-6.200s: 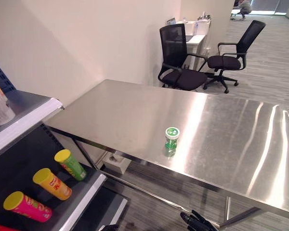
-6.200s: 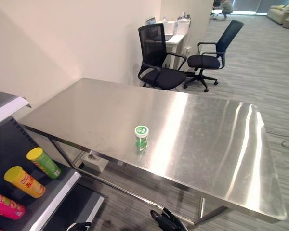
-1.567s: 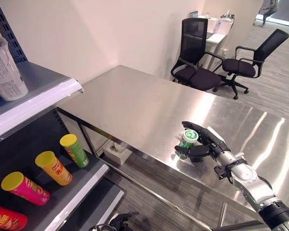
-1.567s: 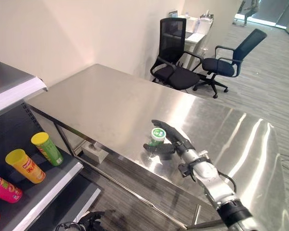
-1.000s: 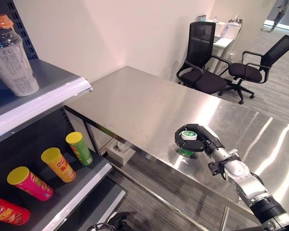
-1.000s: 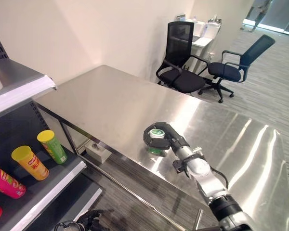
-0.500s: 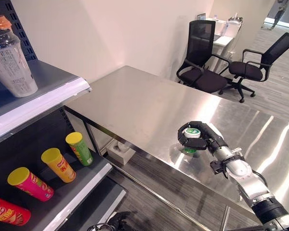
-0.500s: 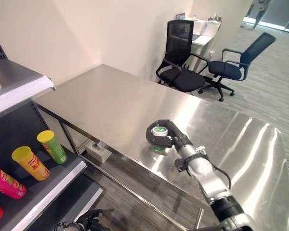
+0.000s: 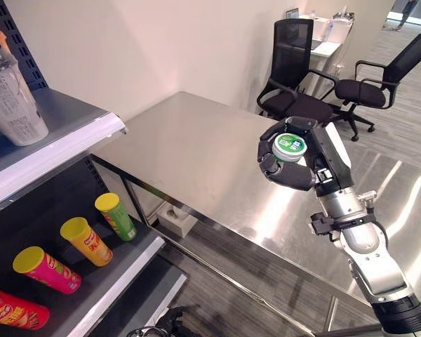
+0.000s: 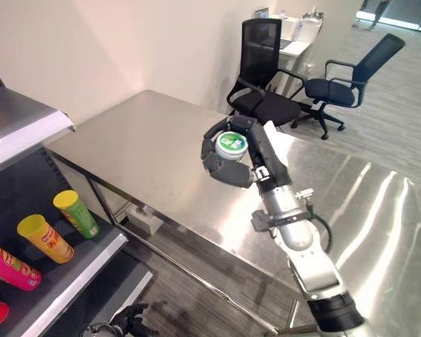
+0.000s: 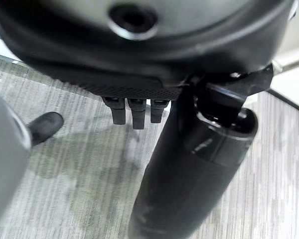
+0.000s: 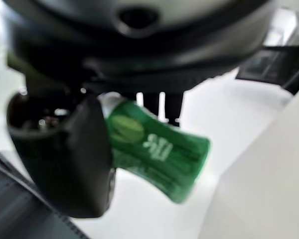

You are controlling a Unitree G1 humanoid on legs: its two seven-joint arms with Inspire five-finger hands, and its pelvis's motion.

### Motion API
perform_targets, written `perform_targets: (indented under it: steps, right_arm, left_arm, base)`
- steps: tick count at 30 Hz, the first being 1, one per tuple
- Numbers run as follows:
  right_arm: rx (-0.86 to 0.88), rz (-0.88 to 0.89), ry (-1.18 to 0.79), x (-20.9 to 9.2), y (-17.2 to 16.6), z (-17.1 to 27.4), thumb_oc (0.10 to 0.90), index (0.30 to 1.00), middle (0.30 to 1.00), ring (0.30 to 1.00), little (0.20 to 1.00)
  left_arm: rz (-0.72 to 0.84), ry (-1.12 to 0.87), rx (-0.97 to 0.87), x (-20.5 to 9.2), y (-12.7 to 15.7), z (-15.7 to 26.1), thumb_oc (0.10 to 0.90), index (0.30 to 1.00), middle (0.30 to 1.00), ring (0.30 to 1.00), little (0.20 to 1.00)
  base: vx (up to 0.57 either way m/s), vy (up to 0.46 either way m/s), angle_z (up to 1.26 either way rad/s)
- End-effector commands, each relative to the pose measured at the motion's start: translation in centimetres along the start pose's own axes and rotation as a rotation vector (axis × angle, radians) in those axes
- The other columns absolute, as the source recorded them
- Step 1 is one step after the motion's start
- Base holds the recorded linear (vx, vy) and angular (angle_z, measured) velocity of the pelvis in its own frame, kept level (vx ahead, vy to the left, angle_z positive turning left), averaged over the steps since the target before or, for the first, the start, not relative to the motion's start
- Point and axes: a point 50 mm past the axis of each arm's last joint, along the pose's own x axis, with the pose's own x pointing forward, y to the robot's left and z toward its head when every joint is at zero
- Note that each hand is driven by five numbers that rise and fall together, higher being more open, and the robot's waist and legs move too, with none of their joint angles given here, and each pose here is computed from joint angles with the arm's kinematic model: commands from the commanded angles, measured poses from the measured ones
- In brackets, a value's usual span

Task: Put the goods on the table back onto the shelves and tidy them up.

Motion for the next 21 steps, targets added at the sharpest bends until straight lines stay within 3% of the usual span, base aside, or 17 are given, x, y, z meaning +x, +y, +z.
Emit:
perform_targets:
  steps: [1, 7, 12, 16, 21]
  right_arm:
    - [-0.098, -0.037, -0.368, 1.6, -1.5, 6.6, 0.400, 0.300, 0.300, 0.300, 0.300]
    - [-0.132, -0.161, -0.353, 0.6, -3.5, 6.4, 0.400, 0.300, 0.300, 0.300, 0.300]
    - [-0.116, -0.212, -0.255, -0.1, -4.1, 4.6, 0.400, 0.300, 0.300, 0.300, 0.300]
    - [-0.123, -0.233, -0.204, -0.4, -4.4, 3.6, 0.400, 0.300, 0.300, 0.300, 0.300]
    - [-0.183, -0.246, -0.143, -0.8, -5.4, 2.9, 0.400, 0.300, 0.300, 0.300, 0.300]
  left_arm:
    - [0.108, 0.013, -0.021, -0.2, 3.2, -0.8, 0.800, 0.900, 0.900, 0.900, 0.900]
    - [0.079, 0.012, -0.028, -0.4, 2.4, -1.4, 0.800, 0.900, 0.900, 0.900, 0.900]
    - [0.132, 0.104, -0.239, -1.3, 2.1, -4.6, 0.800, 0.900, 0.900, 0.900, 0.900]
    - [0.125, 0.131, -0.219, -1.5, 1.6, -5.3, 0.800, 0.900, 0.900, 0.900, 0.900]
    - [0.067, 0.099, -0.069, -1.1, 1.0, -4.1, 0.800, 0.900, 0.900, 0.900, 0.900]
  base:
    - [-0.06, -0.202, 0.61]
    - [-0.15, -0.178, 0.96]
    - [-0.19, 0.021, 0.71]
    - [-0.10, 0.199, 0.13]
    - [-0.06, 0.379, 0.68]
